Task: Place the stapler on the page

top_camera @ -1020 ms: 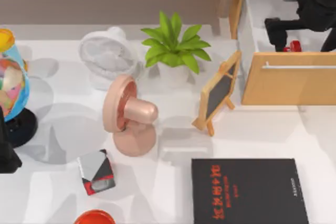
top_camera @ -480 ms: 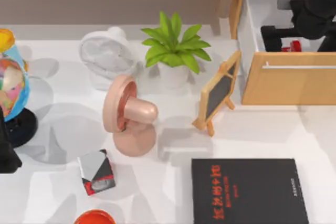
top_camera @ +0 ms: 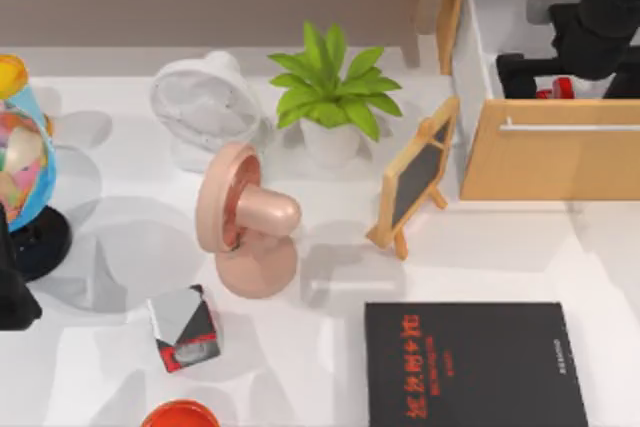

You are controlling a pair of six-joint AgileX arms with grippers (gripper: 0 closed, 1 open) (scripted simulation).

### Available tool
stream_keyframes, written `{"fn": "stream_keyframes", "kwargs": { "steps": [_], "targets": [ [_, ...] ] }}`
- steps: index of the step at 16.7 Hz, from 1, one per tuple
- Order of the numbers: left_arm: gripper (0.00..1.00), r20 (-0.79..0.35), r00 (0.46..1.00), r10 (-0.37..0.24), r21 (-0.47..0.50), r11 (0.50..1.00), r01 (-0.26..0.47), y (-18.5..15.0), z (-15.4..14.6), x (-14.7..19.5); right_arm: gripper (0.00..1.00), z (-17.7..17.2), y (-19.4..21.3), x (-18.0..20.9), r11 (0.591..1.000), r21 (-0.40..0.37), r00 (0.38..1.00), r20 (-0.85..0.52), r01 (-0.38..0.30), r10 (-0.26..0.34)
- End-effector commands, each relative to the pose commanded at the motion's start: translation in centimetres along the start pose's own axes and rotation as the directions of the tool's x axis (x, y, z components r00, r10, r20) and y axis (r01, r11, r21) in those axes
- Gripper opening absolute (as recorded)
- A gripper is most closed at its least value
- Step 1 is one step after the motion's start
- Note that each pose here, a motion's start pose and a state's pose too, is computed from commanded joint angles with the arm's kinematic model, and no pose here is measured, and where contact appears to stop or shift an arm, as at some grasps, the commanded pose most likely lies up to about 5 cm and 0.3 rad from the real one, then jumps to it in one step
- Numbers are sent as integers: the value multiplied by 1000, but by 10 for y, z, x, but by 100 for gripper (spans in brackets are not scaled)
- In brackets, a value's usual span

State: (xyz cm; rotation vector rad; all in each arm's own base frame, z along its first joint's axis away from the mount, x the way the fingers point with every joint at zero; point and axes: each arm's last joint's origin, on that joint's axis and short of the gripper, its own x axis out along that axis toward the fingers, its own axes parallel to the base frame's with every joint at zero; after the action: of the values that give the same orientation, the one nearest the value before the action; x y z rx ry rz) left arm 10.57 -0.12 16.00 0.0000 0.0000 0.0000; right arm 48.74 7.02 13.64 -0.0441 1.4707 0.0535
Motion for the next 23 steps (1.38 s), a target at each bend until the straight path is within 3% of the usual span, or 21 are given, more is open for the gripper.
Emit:
{"fn": "stream_keyframes", "kwargs": {
  "steps": [11,23],
  "targets": [
    [100,0,1000,0,0,1000,0,0,0,0,2,0,0,0,1000,0,1000,0,0,0],
    [100,0,1000,0,0,1000,0,0,0,0,0,-1,3,-14,1000,-17,1000,24,5,-4]
  ]
}}
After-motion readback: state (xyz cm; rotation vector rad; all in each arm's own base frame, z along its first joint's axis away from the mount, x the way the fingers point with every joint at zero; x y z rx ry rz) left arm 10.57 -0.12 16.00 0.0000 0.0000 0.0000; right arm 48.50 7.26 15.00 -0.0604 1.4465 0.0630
